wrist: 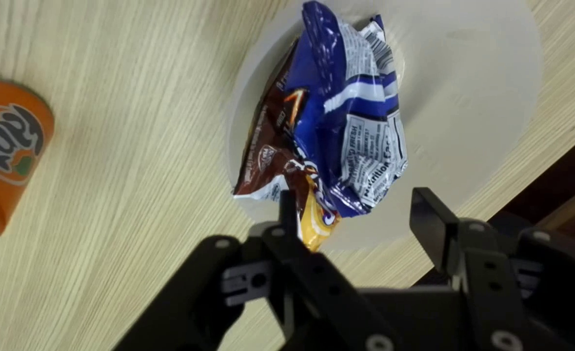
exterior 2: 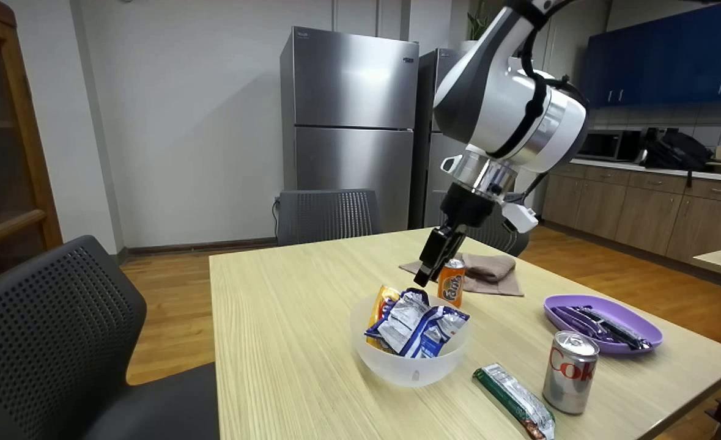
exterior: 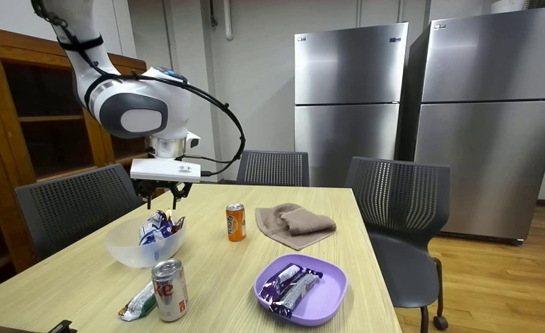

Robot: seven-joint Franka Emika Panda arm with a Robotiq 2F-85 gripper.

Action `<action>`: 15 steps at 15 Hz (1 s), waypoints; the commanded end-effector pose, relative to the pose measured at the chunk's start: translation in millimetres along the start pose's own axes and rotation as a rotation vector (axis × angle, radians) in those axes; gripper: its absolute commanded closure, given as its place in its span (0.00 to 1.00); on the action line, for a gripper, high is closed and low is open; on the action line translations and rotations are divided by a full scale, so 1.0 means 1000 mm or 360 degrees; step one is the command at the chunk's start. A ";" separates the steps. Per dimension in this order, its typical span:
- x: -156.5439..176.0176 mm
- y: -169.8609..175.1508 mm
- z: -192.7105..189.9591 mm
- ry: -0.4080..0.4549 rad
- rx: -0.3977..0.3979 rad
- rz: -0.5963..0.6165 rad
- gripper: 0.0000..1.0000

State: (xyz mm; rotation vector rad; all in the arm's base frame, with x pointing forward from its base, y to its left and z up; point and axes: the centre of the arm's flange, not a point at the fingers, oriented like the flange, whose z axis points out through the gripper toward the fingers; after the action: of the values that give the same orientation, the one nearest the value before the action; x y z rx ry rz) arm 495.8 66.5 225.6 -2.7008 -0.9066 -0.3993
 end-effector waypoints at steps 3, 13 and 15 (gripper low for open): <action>-0.010 0.025 -0.001 -0.0026 0.0007 -0.0034 0.00; -0.028 0.048 -0.008 -0.0063 -0.0087 0.0012 0.00; -0.027 0.046 -0.008 -0.0064 -0.0086 0.0008 0.00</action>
State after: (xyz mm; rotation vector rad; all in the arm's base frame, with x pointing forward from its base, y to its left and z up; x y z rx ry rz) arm 502.2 13.6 216.0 -2.7688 -0.9125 -0.3753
